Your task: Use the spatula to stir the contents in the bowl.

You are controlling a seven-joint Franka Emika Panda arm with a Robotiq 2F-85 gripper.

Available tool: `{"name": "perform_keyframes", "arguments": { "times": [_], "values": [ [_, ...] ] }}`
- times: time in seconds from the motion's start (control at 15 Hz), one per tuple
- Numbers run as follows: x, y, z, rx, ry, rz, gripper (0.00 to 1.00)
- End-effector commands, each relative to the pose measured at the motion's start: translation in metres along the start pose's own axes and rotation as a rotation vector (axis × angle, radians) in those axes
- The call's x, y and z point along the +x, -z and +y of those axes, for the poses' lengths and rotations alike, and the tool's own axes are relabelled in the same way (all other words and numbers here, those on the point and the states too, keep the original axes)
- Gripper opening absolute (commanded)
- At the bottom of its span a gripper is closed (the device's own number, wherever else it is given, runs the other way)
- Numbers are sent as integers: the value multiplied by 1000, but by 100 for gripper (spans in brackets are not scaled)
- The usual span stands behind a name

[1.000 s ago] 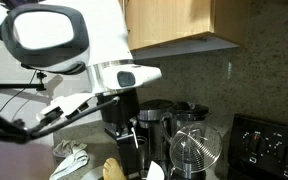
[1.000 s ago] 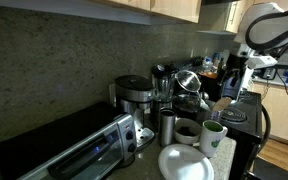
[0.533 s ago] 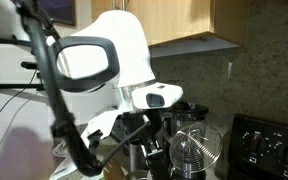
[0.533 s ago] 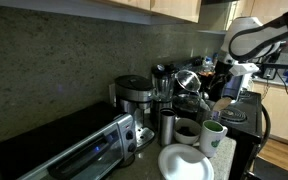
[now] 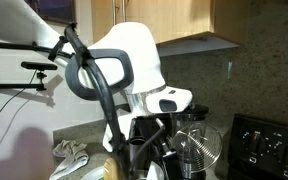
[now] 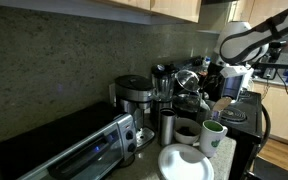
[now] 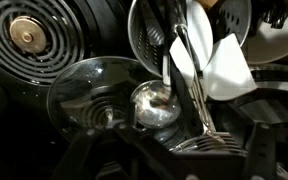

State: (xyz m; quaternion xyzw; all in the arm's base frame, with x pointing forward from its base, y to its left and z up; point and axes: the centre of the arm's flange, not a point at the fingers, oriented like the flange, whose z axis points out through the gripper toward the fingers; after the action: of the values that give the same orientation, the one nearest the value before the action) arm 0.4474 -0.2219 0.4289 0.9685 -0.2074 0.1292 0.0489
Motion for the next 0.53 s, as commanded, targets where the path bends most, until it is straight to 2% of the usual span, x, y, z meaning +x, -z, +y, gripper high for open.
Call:
{"name": "perform_keyframes", "arguments": {
  "times": [0.0,0.33,0.47],
  "values": [
    [8,-1,-1,18,11,22,58],
    [4,1,0,17,17,27,18],
    [3,2,0,18,19,29,5]
  ]
}}
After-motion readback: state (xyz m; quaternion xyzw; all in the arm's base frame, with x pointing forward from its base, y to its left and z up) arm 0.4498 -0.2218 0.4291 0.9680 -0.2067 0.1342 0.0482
